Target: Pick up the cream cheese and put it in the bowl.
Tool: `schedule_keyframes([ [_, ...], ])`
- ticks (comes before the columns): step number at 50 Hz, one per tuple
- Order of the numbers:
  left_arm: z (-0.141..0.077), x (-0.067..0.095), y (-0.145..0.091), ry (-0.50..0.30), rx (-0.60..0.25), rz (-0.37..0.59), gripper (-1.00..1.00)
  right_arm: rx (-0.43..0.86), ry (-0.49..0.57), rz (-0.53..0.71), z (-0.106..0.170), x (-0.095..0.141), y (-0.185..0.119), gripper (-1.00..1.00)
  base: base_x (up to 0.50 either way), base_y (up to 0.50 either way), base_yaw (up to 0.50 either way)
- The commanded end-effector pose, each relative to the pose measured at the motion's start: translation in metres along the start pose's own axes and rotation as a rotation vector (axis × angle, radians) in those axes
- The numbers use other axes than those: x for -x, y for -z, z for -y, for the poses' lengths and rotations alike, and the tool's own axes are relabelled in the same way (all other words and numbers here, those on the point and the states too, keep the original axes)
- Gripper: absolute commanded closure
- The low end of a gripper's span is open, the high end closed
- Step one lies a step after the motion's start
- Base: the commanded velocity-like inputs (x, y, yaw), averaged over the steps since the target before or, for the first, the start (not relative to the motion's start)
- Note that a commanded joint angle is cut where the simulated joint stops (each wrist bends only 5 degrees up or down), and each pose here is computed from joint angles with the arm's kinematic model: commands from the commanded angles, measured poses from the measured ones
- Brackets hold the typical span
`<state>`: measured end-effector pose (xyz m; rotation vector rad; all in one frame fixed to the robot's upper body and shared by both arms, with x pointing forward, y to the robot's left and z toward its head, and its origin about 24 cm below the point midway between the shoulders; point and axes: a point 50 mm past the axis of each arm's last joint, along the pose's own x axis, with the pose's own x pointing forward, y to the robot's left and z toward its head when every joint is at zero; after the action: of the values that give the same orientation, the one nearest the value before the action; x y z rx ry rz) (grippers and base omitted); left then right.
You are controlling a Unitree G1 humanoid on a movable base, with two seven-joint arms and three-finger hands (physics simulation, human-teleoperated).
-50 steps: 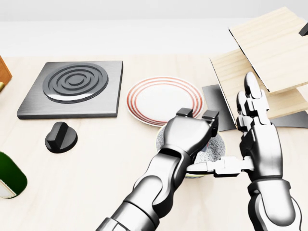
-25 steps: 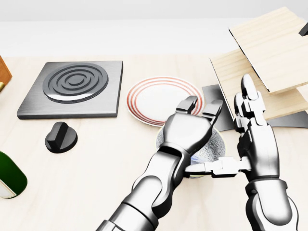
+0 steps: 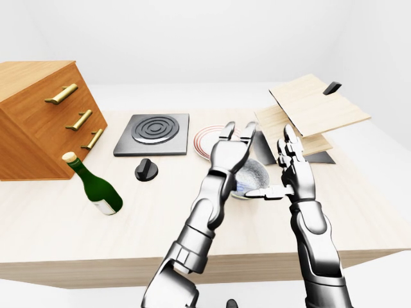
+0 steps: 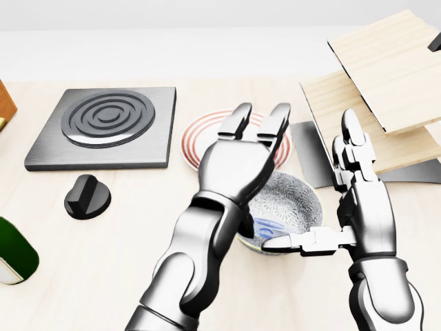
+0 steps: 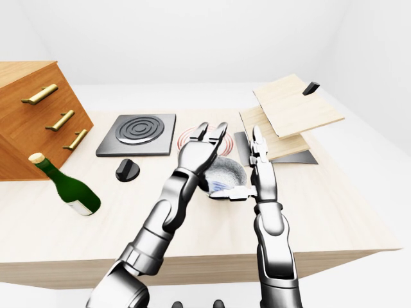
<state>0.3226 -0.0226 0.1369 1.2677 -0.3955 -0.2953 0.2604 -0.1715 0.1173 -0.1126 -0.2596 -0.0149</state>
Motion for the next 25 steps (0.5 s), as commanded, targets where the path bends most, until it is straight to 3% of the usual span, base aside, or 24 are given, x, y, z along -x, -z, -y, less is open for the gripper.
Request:
schedule_keyframes([
  [1, -0.029, 0.03, 0.051, -0.133, 0.153, -0.098, -0.98, -0.006, 0.007, 0.011, 0.0, -0.002, -0.002, -1.0, 0.0, 0.0, 0.0],
  [8, -0.046, 0.051, 0.076, -0.245, 0.243, -0.126, -1.0, -0.004, 0.01, 0.009, 0.0, -0.002, -0.002, -1.0, 0.0, 0.0, 0.0],
  [13, -0.052, 0.089, 0.088, -0.368, 0.408, -0.143, -1.0, -0.002, 0.008, 0.001, -0.001, -0.002, 0.0, -1.0, 0.0, 0.0, 0.0],
  [18, -0.043, 0.106, 0.095, -0.384, 0.566, -0.159, -1.0, -0.007, 0.006, -0.011, -0.002, -0.004, 0.003, -1.0, 0.0, 0.0, 0.0],
  [20, -0.037, 0.111, 0.093, -0.345, 0.625, -0.143, -1.0, -0.004, 0.008, -0.014, -0.002, -0.004, 0.004, -1.0, 0.0, 0.0, 0.0],
  [25, -0.036, 0.123, 0.091, -0.351, 0.717, -0.123, -1.0, -0.004, 0.009, -0.003, -0.001, -0.003, 0.001, -1.0, 0.0, 0.0, 0.0],
])
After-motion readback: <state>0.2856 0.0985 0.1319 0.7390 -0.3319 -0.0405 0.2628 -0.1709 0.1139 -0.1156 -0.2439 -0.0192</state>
